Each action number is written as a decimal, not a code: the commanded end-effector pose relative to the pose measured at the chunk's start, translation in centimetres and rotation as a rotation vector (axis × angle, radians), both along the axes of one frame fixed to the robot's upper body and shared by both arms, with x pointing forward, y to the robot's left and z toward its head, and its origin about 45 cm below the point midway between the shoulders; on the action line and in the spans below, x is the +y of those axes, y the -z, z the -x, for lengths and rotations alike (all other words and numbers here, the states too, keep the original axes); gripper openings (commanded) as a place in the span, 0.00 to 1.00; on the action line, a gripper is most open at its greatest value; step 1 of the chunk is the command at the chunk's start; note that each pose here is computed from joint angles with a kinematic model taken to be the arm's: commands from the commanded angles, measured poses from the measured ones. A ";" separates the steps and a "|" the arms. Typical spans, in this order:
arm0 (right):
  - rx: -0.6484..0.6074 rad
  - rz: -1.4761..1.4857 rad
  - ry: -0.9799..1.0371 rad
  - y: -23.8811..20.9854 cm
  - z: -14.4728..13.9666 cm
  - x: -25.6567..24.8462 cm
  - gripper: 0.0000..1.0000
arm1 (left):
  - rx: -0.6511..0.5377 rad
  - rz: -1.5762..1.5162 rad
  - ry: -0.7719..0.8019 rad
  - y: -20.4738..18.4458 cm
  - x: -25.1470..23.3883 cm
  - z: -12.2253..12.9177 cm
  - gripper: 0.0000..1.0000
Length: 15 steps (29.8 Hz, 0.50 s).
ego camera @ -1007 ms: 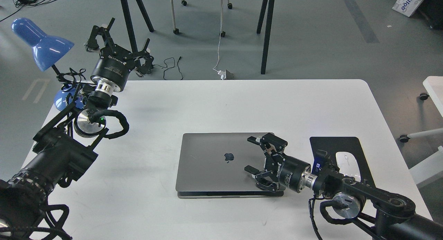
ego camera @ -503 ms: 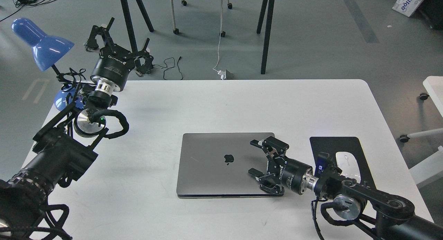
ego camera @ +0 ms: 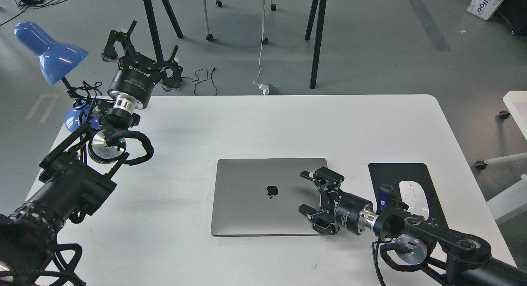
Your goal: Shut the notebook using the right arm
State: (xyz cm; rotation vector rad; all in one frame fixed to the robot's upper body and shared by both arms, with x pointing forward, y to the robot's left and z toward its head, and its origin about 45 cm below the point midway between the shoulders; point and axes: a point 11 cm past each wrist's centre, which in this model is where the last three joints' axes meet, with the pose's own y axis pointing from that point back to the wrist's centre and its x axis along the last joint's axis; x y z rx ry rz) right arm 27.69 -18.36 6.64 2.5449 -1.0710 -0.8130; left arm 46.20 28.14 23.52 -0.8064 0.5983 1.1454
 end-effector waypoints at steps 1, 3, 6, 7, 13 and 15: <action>0.001 0.001 0.000 0.0 0.0 0.0 1.00 | 0.000 0.000 0.000 0.0 0.0 0.0 1.00; -0.001 -0.001 0.000 -0.1 -0.1 0.0 1.00 | 0.000 0.000 0.000 0.0 0.0 0.0 1.00; -0.018 -0.020 0.015 -0.7 -0.6 -0.1 1.00 | -0.001 0.001 0.001 0.0 0.0 0.0 1.00; -0.030 -0.029 0.025 -1.1 -0.9 -0.3 1.00 | 0.000 0.001 0.001 0.0 0.0 0.0 1.00; -0.170 -0.149 0.163 -6.6 -5.7 -1.9 1.00 | 0.001 0.000 0.000 0.0 0.0 0.0 1.00; -0.236 -0.198 0.242 -9.2 -7.9 -3.4 1.00 | 0.001 0.000 0.000 0.0 0.0 0.0 1.00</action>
